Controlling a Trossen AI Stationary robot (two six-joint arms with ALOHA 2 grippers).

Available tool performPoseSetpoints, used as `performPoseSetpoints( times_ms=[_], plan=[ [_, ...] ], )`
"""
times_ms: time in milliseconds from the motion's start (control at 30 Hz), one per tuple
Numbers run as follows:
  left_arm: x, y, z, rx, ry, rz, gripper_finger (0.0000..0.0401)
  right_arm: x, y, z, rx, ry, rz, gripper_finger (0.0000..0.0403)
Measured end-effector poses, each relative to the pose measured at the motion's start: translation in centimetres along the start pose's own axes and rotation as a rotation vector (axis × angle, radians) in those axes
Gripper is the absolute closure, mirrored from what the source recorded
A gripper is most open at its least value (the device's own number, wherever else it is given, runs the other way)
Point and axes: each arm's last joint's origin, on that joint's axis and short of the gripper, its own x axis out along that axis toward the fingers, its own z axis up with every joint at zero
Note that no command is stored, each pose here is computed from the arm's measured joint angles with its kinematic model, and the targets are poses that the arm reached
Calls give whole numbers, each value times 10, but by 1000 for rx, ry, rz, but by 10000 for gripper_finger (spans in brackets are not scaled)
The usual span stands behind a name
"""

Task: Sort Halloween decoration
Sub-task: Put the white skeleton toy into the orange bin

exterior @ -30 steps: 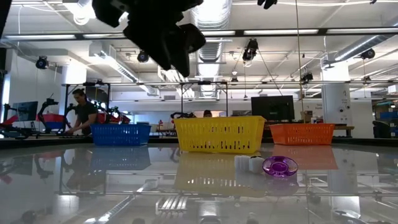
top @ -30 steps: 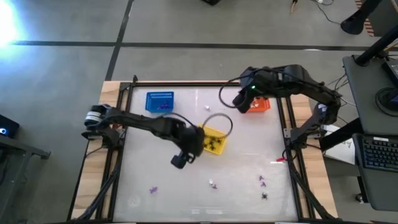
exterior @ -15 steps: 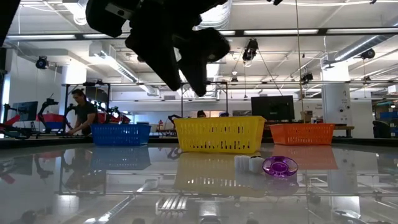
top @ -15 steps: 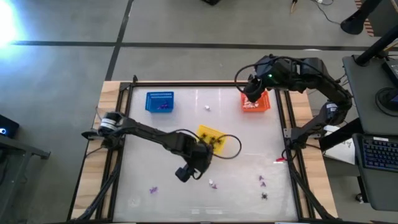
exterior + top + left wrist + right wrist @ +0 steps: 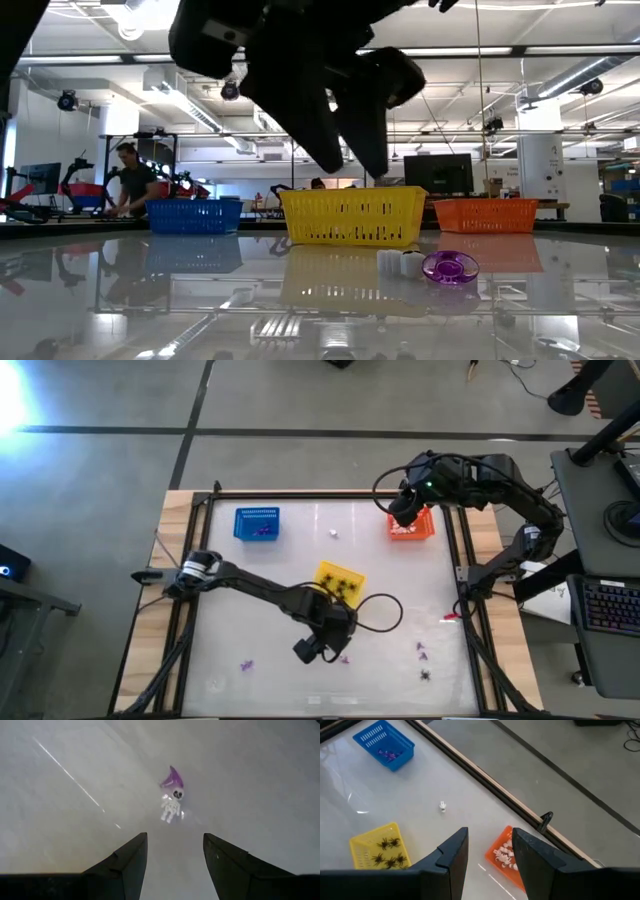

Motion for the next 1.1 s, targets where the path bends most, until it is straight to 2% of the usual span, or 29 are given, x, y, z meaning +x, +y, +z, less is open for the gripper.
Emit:
performPoseSetpoints(
  times_ms=[333,700,1000,1100],
  plan=[
    [27,2,-2,45,9,-48,225,1,1,-1,-1,14,24,257],
    [46,-1,4,147,-42,-30,225,1,1,-1,6,15,24,257],
    [64,8,-6,122,-11,-44,226,1,1,-1,6,15,24,257],
    [65,9,-7,109,-9,-44,237,1,1,-1,6,15,23,257]
  ],
)
